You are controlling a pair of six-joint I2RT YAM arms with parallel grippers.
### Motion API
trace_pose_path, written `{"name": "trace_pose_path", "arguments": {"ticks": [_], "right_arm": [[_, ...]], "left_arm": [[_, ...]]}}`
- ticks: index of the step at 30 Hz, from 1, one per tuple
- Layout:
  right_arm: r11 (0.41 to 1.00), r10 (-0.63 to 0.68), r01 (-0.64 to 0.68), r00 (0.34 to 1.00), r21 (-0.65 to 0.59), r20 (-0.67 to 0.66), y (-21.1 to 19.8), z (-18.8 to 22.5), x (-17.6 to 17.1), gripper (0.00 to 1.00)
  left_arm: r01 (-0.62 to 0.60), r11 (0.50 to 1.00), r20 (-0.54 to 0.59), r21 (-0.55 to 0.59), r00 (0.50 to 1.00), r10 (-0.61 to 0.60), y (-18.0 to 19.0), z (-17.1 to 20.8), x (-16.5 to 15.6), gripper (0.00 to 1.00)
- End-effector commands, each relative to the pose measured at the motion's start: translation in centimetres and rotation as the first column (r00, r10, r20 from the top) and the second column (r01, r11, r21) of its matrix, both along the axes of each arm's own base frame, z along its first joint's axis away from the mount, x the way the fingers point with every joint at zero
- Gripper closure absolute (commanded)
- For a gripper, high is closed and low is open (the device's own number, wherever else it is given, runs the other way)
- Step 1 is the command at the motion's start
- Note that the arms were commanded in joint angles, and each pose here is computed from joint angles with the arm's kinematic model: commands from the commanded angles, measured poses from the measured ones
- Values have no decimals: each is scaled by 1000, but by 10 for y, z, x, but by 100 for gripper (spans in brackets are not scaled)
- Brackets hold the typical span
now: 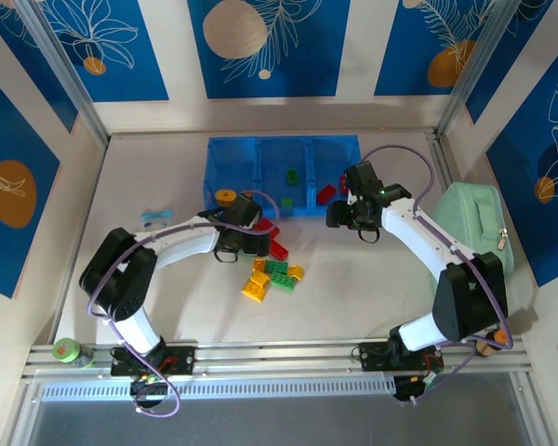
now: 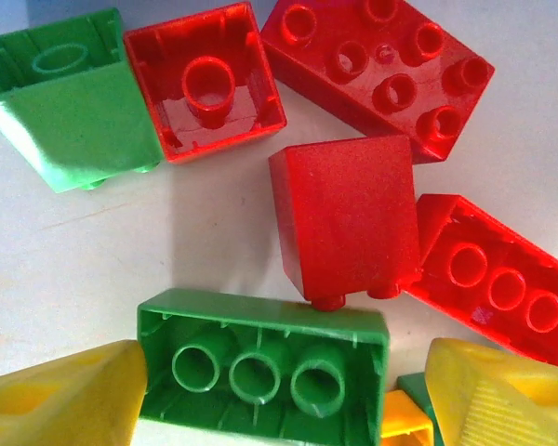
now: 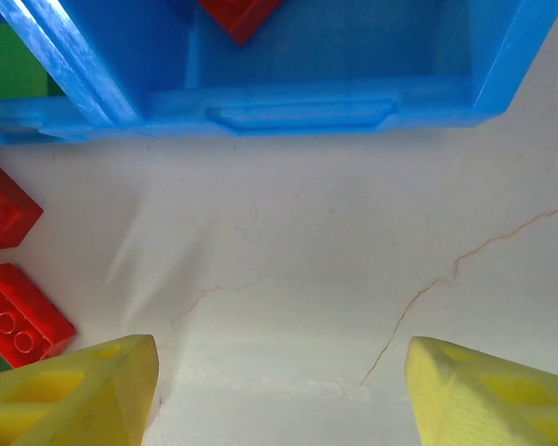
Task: Sort the legos into containers by color
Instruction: Pick up the lego from the center of the table.
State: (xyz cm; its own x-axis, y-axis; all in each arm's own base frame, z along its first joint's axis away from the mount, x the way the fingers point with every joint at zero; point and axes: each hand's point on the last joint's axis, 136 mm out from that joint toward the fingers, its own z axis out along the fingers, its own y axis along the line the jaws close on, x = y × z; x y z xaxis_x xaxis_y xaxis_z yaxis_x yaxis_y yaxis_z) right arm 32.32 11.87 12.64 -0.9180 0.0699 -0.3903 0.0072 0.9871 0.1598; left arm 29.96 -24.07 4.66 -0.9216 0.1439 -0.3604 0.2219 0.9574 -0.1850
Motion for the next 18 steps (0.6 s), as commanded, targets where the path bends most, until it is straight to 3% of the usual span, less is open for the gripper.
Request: {"name": "trace_pose_path", "arguments": {"ticks": [1,10,18], "right_arm": [[999,-7,7,1000,44,1,3,1,-4,29],[999,-11,11,1000,50,-2,4,-2,-6,29],[998,-9,9,1000,57,-3,4,-2,-8,29]], "left_arm": [[24,998,-28,63,999,-22,4,-10,-5,22],[25,994,-26,108,999,-22,9,-18,-5,25],[17,989,-16,149,1000,-15,17,-19,-3,44]]}}
